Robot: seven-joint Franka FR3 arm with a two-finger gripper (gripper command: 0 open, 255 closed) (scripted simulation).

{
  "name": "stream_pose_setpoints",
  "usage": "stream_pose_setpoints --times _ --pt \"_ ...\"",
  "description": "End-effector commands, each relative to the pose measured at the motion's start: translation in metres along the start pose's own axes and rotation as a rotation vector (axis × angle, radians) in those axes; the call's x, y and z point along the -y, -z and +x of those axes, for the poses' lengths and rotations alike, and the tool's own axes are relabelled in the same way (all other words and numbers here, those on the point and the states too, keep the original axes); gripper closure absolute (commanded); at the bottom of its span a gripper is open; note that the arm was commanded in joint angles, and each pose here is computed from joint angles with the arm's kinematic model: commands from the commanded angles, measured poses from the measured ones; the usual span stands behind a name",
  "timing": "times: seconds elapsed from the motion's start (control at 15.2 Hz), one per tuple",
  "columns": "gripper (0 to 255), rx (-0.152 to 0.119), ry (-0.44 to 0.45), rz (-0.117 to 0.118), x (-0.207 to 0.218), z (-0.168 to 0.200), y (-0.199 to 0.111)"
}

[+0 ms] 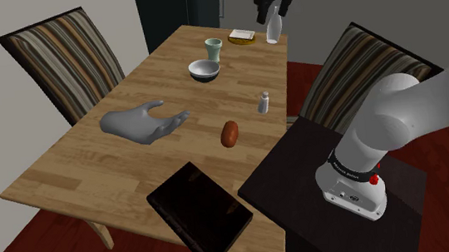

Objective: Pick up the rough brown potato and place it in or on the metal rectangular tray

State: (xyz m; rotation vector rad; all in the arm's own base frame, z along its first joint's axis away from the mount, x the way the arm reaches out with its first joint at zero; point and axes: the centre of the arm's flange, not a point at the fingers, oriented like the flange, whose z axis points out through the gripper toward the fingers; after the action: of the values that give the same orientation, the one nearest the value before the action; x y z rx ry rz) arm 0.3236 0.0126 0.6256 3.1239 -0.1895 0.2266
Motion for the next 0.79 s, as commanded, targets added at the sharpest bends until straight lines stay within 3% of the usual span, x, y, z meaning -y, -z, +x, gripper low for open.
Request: stream_pose_setpoints --times 0.0,0.73 --pt "0 0.000 0.000 0.000 0.000 0.000 0.000" --pt "0 0.071 -0.334 0.019 0.006 0.030 -0.144"
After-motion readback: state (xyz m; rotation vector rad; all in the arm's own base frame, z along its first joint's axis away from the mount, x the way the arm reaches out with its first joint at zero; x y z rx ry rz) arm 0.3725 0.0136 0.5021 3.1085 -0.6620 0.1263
